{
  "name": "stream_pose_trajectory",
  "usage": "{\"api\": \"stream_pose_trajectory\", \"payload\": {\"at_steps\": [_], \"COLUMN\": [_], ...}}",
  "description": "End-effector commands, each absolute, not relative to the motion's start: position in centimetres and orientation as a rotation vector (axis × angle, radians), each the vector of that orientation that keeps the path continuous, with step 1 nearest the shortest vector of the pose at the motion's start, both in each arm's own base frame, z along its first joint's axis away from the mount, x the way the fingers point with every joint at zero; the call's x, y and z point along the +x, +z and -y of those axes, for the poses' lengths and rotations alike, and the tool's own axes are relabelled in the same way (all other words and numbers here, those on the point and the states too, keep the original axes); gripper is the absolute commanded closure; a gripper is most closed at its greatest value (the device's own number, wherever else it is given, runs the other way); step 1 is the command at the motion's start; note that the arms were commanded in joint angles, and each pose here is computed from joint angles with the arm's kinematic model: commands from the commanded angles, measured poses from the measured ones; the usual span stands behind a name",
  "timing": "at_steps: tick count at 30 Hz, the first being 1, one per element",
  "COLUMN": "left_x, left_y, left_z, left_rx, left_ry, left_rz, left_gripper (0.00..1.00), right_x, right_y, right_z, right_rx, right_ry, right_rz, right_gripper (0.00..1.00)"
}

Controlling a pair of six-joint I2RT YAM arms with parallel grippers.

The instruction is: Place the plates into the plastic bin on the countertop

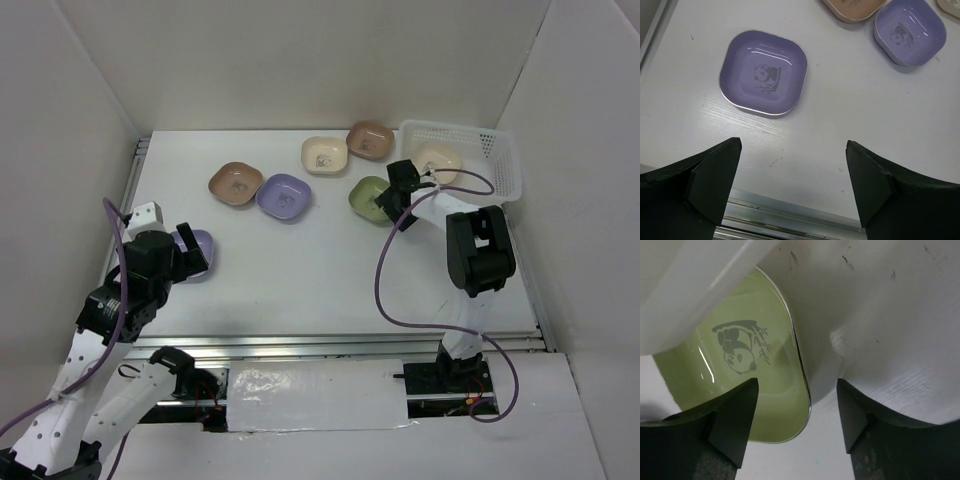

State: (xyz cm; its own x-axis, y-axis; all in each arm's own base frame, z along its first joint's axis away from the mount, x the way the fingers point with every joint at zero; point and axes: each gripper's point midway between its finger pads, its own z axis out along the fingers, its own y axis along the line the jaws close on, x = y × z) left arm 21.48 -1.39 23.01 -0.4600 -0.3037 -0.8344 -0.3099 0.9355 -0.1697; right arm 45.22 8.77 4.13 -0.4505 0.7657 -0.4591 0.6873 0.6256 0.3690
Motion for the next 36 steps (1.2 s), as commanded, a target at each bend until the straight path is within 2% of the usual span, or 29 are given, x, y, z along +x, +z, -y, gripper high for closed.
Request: {"api": "stream_pose_trajectory", "payload": {"at_steps": [1,6,7,8,10,11,15,18,19,22,24,26,27,29,30,31,36], "left_x": [22.0,21.9,21.9,21.9,21.8,21.9,21.8,21.8,21.8,21.9,21.9,21.9,21.8,21.8,22.0,22.0,22.0], "left_y": [24.3,24.3,24.4,24.5,24.5,24.5,24.5,24.5,24.5,24.5,24.4,24.4,24.6,24.6,24.8,24.8,24.8], "left_z": [1.6,1.6,1.7,1.6,1.6,1.6,1.5,1.5,1.5,1.5,1.7,1.7,1.8,2.0,2.4,2.6,2.4], "left_rx": [-0.422,-0.416,-0.415,-0.417,-0.419,-0.420,-0.423,-0.424,-0.425,-0.423,-0.416,-0.412,-0.409,-0.395,-0.379,-0.363,-0.374], "left_ry": [-0.021,-0.028,-0.030,-0.031,-0.031,-0.029,-0.028,-0.026,-0.026,-0.026,-0.031,-0.033,-0.045,-0.058,-0.083,-0.088,-0.080], "left_rz": [-2.027,-2.026,-2.024,-2.021,-2.018,-2.019,-2.016,-2.016,-2.017,-2.019,-2.024,-2.021,-2.017,-2.017,-2.012,-2.015,-2.013], "left_gripper": [0.01,0.01,0.01,0.01,0.01,0.01,0.01,0.01,0.01,0.01,0.01,0.01,0.01,0.01,0.01,0.01,0.01], "right_x": [45.4,44.9,44.6,44.5,44.2,44.2,44.3,44.3,44.3,44.8,46.0,46.8,48.3,49.7,50.9,51.6,52.9], "right_y": [4.4,4.5,4.5,4.4,4.2,4.4,7.2,13.8,17.7,25.2,28.5,28.7,26.7,27.9,25.3,26.5,23.3], "right_z": [-8.8,-10.7,-11.2,-11.6,-12.6,-13.1,-16.3,-19.4,-19.8,-17.0,-12.0,-8.4,-5.4,-3.0,-0.9,0.1,4.6], "right_rx": [1.180,1.143,1.135,1.140,1.130,1.122,1.032,0.902,0.859,0.798,0.804,0.797,0.830,0.735,0.748,0.686,0.709], "right_ry": [0.148,0.189,0.214,0.235,0.261,0.275,0.414,0.638,0.719,0.748,0.600,0.481,0.414,0.365,0.374,0.358,0.303], "right_rz": [-2.251,-2.273,-2.281,-2.276,-2.293,-2.298,-2.289,-2.215,-2.148,-2.014,-1.945,-1.989,-2.042,-2.092,-2.161,-2.152,-2.152], "right_gripper": [0.32,0.55,0.77,0.86,0.91,1.00,1.00,1.00,1.00,1.00,1.00,1.00,1.00,1.00,1.00,1.00,1.00]}}
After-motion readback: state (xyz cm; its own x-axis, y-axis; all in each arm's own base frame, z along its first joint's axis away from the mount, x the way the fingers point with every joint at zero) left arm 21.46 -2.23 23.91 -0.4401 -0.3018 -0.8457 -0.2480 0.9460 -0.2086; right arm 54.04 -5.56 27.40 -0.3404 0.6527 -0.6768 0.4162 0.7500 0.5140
